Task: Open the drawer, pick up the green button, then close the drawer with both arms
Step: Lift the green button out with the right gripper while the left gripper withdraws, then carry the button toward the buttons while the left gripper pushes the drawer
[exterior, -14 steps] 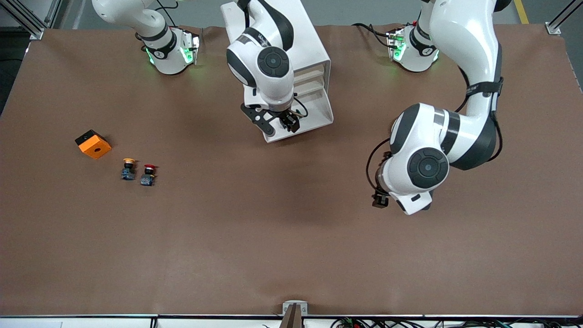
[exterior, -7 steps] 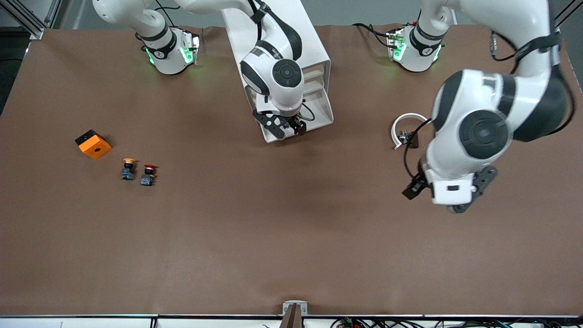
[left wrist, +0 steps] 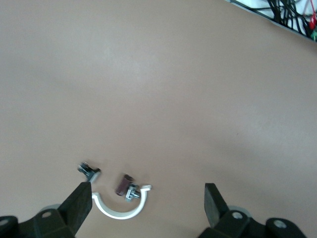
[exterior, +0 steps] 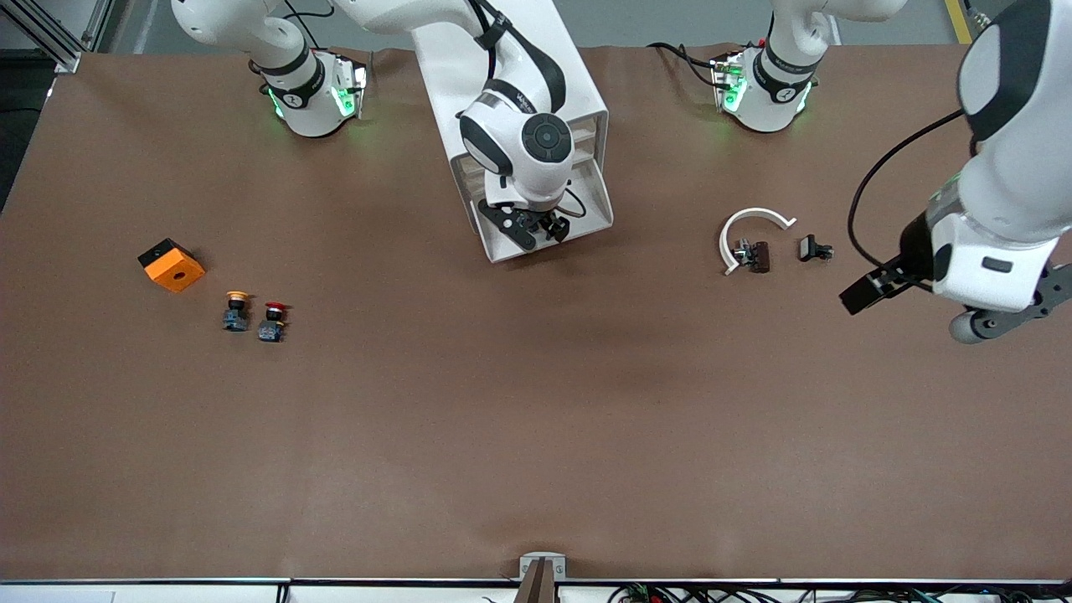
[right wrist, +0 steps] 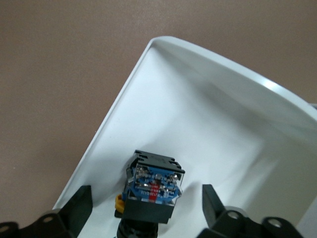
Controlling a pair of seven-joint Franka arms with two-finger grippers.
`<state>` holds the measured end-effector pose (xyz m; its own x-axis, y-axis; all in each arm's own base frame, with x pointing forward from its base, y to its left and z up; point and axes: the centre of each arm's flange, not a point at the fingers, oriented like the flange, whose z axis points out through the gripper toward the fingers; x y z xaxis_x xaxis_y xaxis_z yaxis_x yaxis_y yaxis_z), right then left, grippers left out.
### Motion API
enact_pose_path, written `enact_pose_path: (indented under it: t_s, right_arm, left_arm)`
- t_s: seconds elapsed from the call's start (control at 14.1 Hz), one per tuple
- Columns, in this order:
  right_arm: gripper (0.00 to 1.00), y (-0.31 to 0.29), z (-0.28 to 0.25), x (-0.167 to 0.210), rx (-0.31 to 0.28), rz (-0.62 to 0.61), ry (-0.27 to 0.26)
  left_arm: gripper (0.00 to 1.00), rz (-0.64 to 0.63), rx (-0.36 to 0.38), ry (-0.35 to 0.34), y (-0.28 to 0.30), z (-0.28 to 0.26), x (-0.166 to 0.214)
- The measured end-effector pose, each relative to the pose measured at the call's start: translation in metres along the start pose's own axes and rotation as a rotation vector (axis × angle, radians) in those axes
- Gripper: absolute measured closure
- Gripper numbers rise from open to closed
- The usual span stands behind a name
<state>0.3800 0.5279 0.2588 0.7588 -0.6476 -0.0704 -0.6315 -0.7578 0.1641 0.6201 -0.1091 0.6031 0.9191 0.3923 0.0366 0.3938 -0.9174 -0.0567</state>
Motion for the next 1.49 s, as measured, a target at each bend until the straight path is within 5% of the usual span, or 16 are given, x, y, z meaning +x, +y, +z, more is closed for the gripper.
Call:
enact_pose_path:
  t_s: [0.14,0.43,1.14,1.49]
  right_arm:
    - [0.13,-0.001,-0.001,0.0,0.003,0.0,0.0]
    - [0.56,-0.004,-0.007,0.006,0.016,-0.015,0.002]
    - [0.56,-0.012,-0.073,0.04,-0.041,0.019,-0.011]
    - [0.56,0.012,-0.152,0.141,-0.069,-0.117,-0.059]
  left_arm:
    - [0.0,0.05,-0.017,-0.014,-0.029,-0.005,0.002]
    - [0.0,0.116,-0.033,-0.03,-0.065,-0.013,-0.013]
    - [0.0,0.256,-0.049,0.016,-0.045,-0.01,-0.067]
    - [0.0,0.315,-0.063,0.025,-0.031,0.012,-0.054]
